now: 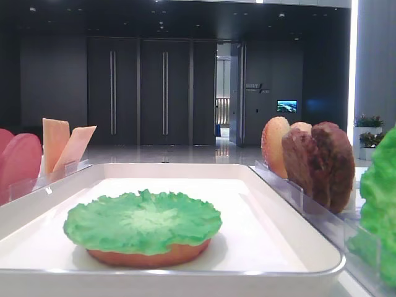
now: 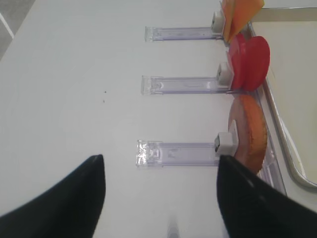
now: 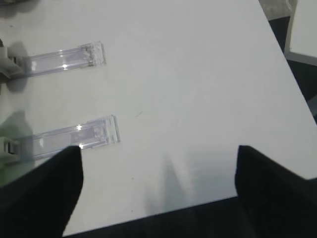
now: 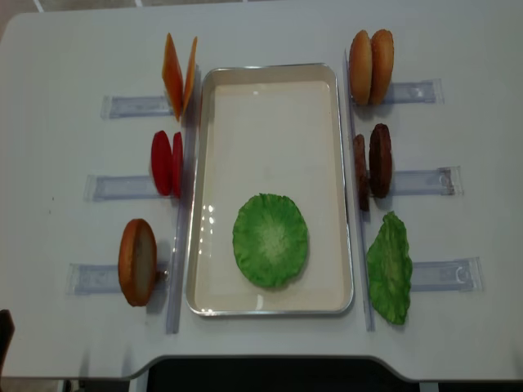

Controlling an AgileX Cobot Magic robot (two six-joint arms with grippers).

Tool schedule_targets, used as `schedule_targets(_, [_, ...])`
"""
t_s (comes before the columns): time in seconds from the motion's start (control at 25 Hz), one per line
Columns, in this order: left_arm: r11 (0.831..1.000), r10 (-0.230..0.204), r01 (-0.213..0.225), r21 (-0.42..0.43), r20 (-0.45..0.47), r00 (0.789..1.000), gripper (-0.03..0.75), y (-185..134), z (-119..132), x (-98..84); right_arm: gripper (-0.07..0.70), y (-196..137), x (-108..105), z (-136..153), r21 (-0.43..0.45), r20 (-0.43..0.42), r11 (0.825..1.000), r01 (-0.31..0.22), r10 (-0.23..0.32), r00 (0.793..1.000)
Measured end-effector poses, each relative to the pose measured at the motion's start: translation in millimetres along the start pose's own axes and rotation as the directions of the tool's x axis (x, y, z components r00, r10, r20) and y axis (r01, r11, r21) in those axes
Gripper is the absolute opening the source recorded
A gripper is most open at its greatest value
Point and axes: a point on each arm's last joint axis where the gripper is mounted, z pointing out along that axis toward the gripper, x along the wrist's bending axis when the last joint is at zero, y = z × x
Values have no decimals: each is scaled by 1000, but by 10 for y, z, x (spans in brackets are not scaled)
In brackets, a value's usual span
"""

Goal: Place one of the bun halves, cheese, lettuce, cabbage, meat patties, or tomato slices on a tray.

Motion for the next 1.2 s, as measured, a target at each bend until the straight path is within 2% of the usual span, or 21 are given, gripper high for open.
schedule_targets(0.16, [1000, 0, 0, 0, 0, 1000, 535, 0, 0, 0, 589, -187, 33, 1, -45, -42, 999, -17, 16, 999])
schedule_targets(0.36, [1000, 0, 0, 0, 0, 1000, 535, 0, 0, 0, 587, -266, 32, -19, -146, -44, 989, -4, -2, 999])
schedule_targets(0.68, [1000, 0, 0, 0, 0, 1000, 535, 0, 0, 0, 587, -286, 31, -20, -175, -43, 985, 1, -8, 999])
schedule_targets(0.88, [1000, 0, 0, 0, 0, 1000, 535, 0, 0, 0, 587, -366, 29, -100, -254, -42, 967, 8, -19, 999])
schedule_targets(1.2, [1000, 0, 0, 0, 0, 1000, 535, 0, 0, 0, 587, -377, 29, -109, -263, -41, 965, 11, -23, 999])
